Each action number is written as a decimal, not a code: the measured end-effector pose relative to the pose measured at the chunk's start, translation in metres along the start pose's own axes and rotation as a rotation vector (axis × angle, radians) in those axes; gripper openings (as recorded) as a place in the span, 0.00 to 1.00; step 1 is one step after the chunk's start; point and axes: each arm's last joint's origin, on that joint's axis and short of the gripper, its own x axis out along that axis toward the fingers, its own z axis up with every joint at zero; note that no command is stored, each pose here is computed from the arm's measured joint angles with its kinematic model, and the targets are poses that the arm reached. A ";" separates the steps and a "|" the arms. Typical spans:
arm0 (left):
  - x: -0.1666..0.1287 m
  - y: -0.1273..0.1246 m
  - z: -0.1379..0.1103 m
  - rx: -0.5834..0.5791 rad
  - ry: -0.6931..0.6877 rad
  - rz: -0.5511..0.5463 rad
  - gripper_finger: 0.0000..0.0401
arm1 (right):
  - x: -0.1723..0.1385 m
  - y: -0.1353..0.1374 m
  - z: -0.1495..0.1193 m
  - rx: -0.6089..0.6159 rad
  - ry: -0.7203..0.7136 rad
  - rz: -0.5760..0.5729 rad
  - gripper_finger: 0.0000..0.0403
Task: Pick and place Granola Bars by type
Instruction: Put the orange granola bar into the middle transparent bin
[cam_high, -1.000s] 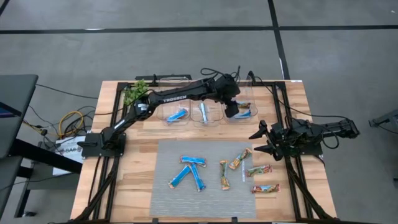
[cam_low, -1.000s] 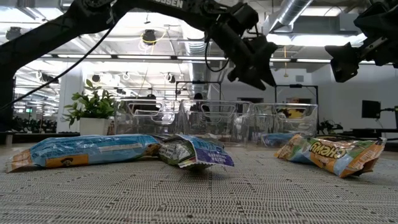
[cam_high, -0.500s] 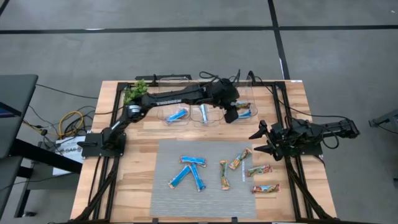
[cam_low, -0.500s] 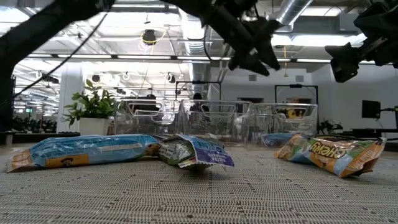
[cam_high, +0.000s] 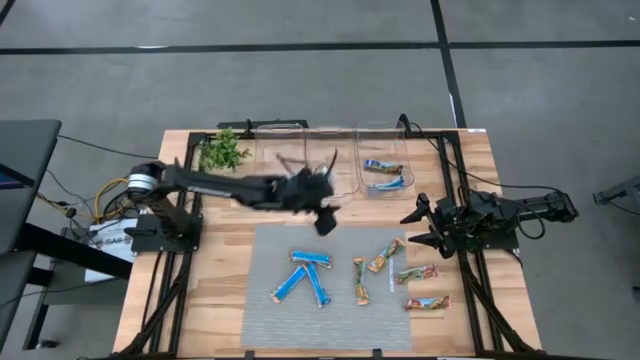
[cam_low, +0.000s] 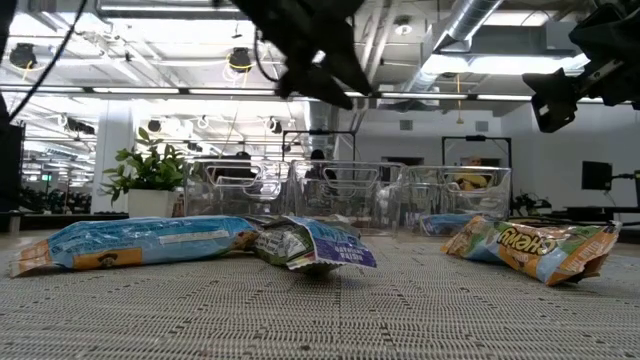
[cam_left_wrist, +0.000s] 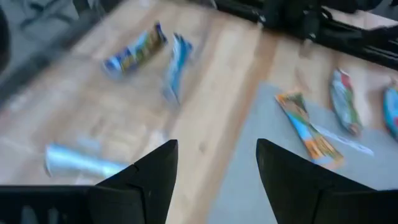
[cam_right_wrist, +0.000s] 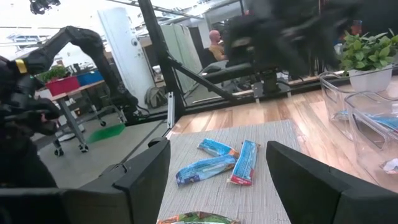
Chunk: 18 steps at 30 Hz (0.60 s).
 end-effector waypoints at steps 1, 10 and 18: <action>-0.006 -0.006 -0.008 -0.018 0.009 0.001 0.52 | 0.000 0.000 0.000 0.000 0.000 0.000 0.65; -0.036 -0.057 -0.067 -0.170 0.221 -0.027 0.52 | 0.000 0.000 0.000 0.000 0.000 0.000 0.65; -0.066 -0.082 -0.108 -0.290 0.477 0.018 0.52 | 0.000 0.000 0.000 0.000 0.000 0.000 0.65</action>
